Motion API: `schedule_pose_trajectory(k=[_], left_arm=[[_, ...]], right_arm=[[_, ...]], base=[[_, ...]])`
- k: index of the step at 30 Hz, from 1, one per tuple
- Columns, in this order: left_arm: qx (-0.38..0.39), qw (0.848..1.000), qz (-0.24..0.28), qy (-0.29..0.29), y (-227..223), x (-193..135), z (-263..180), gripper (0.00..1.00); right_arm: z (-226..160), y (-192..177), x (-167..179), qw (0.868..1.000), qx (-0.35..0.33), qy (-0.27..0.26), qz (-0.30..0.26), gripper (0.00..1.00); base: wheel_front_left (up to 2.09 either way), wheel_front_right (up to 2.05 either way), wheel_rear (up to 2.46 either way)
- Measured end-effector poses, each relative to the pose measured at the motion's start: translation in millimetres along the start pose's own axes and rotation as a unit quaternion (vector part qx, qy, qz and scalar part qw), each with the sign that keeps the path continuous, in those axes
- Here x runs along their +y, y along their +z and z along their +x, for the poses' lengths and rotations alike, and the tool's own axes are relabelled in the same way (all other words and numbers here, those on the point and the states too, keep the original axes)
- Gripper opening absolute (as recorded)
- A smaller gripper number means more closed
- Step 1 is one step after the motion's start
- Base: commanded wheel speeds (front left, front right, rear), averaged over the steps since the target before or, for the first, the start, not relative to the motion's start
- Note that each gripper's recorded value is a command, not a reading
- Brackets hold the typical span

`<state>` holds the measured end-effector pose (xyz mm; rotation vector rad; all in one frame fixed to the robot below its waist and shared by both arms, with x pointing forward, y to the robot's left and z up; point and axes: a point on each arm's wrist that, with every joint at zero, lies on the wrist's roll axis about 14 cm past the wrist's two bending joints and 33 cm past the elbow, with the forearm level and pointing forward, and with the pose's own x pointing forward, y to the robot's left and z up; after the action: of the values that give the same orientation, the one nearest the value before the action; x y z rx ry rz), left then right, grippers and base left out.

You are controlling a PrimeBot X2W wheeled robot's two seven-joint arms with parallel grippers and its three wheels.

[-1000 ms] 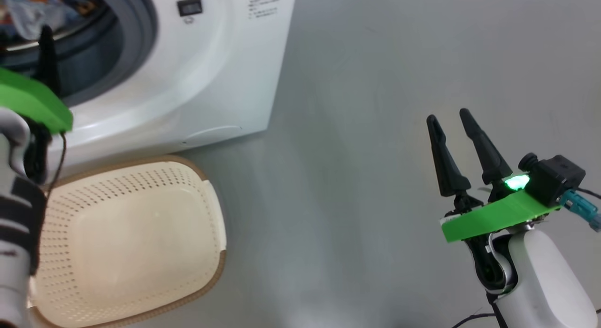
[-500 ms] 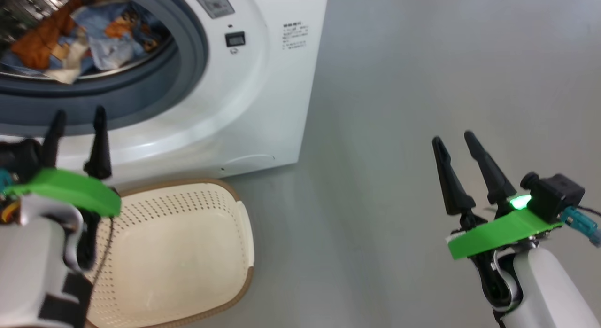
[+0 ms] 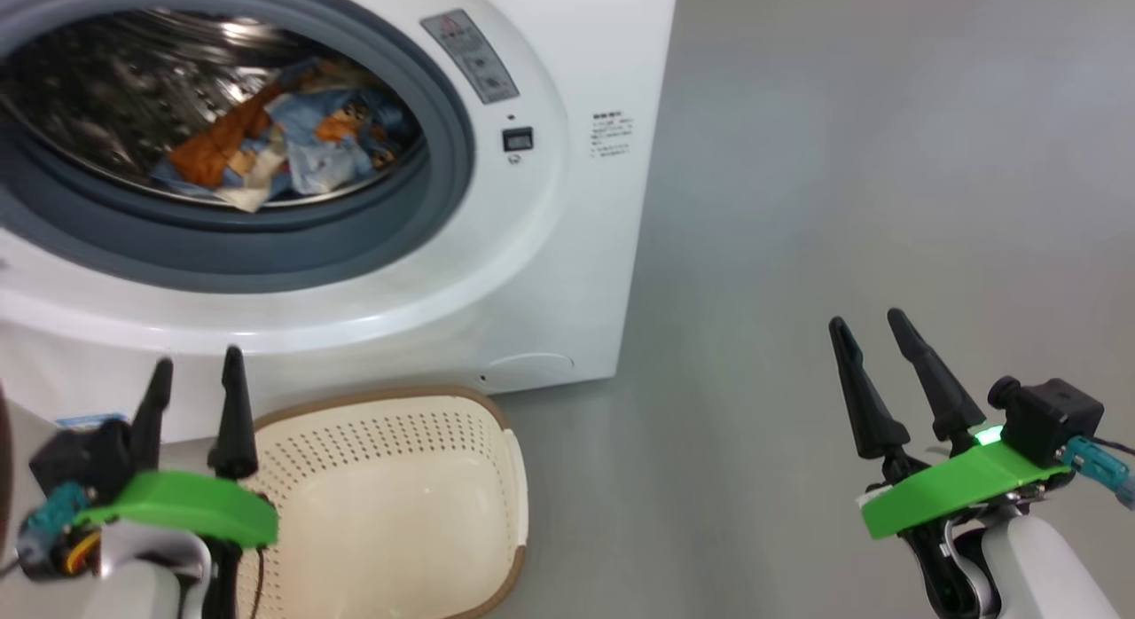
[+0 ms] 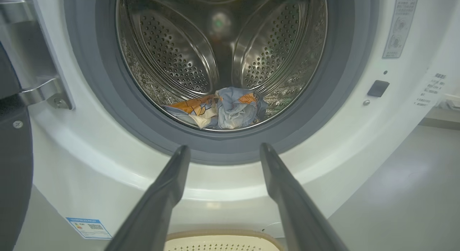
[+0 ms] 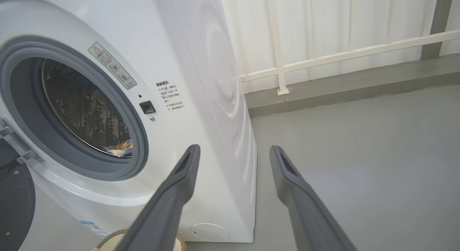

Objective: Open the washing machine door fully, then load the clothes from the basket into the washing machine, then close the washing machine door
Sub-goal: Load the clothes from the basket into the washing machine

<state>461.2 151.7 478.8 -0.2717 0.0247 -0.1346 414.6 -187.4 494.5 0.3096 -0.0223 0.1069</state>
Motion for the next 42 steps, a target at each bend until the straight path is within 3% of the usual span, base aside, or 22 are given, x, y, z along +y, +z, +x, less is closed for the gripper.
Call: schedule_pose_trajectory(k=[18, 26, 42], left_arm=[[-0.051, 0.998, -0.004, 0.036, 30, 9, -69, 1.0], [-0.049, 0.998, 0.023, 0.039, 29, 11, -80, 1.0], [-0.05, 0.998, 0.029, 0.038, 28, 7, -83, 1.0]], right_arm=[[-19, 11, 23, 0.999, -0.012, 0.034, -0.002, 1.0], [-23, 14, 27, 0.999, -0.016, 0.04, -0.005, 1.0], [-25, 18, 26, 0.999, -0.018, 0.042, -0.012, 1.0]], base=[[0.0, 0.0, 0.0], [0.0, 0.0, 0.0], [0.0, 0.0, 0.0]])
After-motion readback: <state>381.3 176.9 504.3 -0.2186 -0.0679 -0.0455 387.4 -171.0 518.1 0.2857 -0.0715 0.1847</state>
